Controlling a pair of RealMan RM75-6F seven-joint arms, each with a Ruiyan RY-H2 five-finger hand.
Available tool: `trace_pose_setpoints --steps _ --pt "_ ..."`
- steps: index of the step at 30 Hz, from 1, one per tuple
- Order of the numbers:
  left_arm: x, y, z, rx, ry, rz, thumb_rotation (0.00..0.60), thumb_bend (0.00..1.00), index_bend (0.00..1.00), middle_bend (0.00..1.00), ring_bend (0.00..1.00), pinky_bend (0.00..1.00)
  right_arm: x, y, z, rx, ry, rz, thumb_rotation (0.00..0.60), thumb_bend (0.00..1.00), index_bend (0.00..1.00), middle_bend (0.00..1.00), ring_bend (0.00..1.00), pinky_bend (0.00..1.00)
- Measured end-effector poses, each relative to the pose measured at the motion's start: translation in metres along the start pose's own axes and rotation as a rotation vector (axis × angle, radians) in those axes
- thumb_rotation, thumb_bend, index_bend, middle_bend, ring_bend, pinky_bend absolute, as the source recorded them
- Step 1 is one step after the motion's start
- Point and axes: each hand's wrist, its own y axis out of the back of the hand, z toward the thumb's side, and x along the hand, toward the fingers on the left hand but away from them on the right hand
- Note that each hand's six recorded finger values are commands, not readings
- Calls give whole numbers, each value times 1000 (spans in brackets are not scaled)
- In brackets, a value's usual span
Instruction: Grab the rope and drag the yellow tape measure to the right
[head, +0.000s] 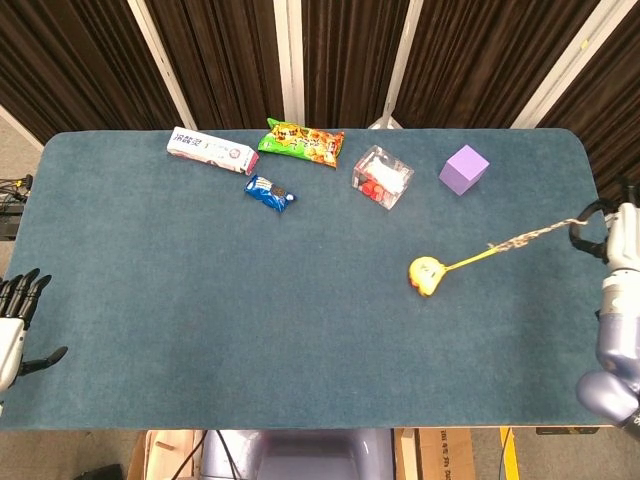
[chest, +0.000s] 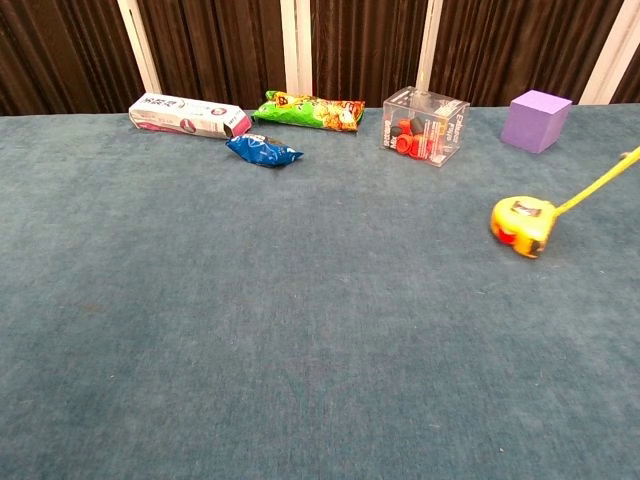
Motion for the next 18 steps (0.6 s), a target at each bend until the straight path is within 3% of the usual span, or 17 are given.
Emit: trace_pose_setpoints --steps 6,8,10,12,18 --pt "0 0 0 3 2 0 600 0 0 0 0 0 -5 11 -16 5 -34 -24 600 432 620 108 0 0" --pt "0 0 0 5 1 -1 600 0 0 0 0 0 -4 11 -18 16 -32 -22 600 432 448 77 0 0" --pt "-1 0 1 6 1 -2 600 0 0 0 0 0 -2 9 -20 41 -30 -7 600 432 120 13 0 0" --pt "-1 0 1 9 0 -1 600 0 0 0 0 0 2 5 -21 70 -25 13 600 434 3 0 0 0" --pt "-2 1 1 13 1 2 600 0 0 0 0 0 19 -7 -15 154 21 48 600 329 0 0 0 0"
